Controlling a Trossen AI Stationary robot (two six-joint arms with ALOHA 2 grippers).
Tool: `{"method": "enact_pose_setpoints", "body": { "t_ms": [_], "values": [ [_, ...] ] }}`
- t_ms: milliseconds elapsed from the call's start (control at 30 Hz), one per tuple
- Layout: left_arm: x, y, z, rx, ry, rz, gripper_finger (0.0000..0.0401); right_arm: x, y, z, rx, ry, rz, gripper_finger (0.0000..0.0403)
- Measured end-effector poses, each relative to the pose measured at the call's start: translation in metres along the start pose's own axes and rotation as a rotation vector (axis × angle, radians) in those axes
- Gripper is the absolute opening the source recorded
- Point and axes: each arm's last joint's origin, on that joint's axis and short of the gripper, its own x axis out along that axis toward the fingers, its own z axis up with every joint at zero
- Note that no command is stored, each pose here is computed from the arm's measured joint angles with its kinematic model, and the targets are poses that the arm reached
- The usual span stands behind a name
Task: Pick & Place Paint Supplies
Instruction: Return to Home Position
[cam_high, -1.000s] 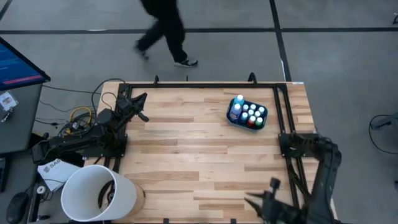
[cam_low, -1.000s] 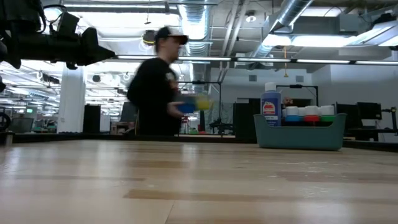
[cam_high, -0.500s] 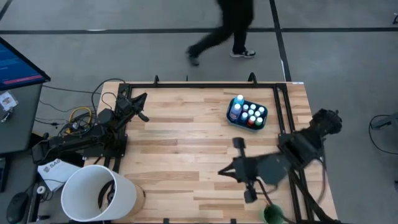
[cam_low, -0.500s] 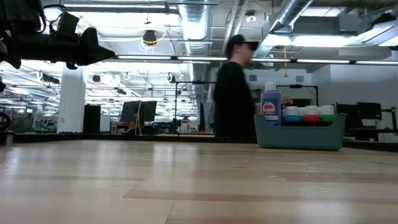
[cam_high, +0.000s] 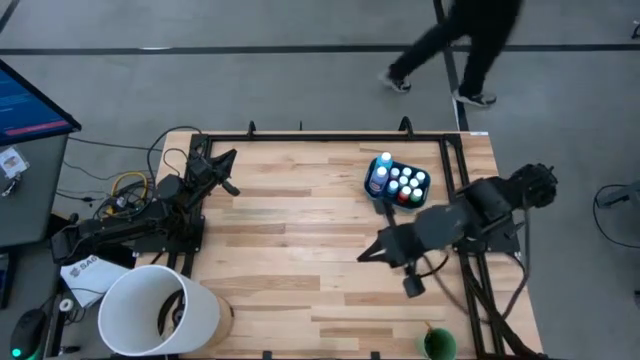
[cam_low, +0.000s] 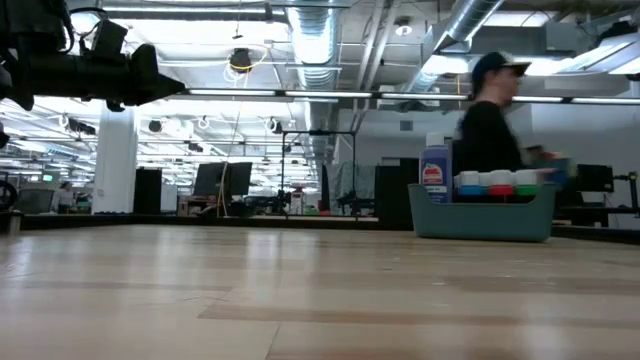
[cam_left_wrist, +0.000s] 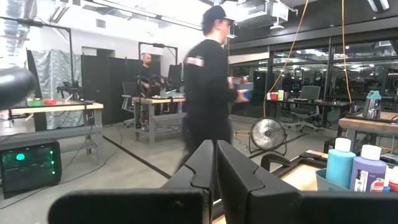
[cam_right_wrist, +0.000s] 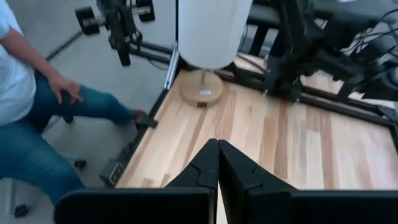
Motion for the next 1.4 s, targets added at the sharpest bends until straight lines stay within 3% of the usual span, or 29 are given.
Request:
{"method": "enact_pose_setpoints", "body": {
  "t_ms": [167, 700, 1100, 1400],
  "values": [
    [0.0, 0.0, 0.0, 0.0, 0.001, 0.0, 0.0008, -0.02, -0.007, -0.031, 0.039, -0.092, -0.022, 0.0],
    [0.0, 0.0, 0.0, 0.0, 0.0, 0.0, 0.0008, -0.031, -0.022, -0.203, 0.159, -0.519, -0.062, 0.0],
    [0.0, 0.0, 0.0, 0.0, 0.0, 0.0, 0.0008, -0.067, -0.036, -0.268, 0.219, -0.733, -0.15, 0.0],
    [0.0, 0.0, 0.0, 0.0, 0.0, 0.0, 0.0008, -0.06, -0.034, -0.306, 0.235, -0.823, -0.148, 0.0]
  ]
}}
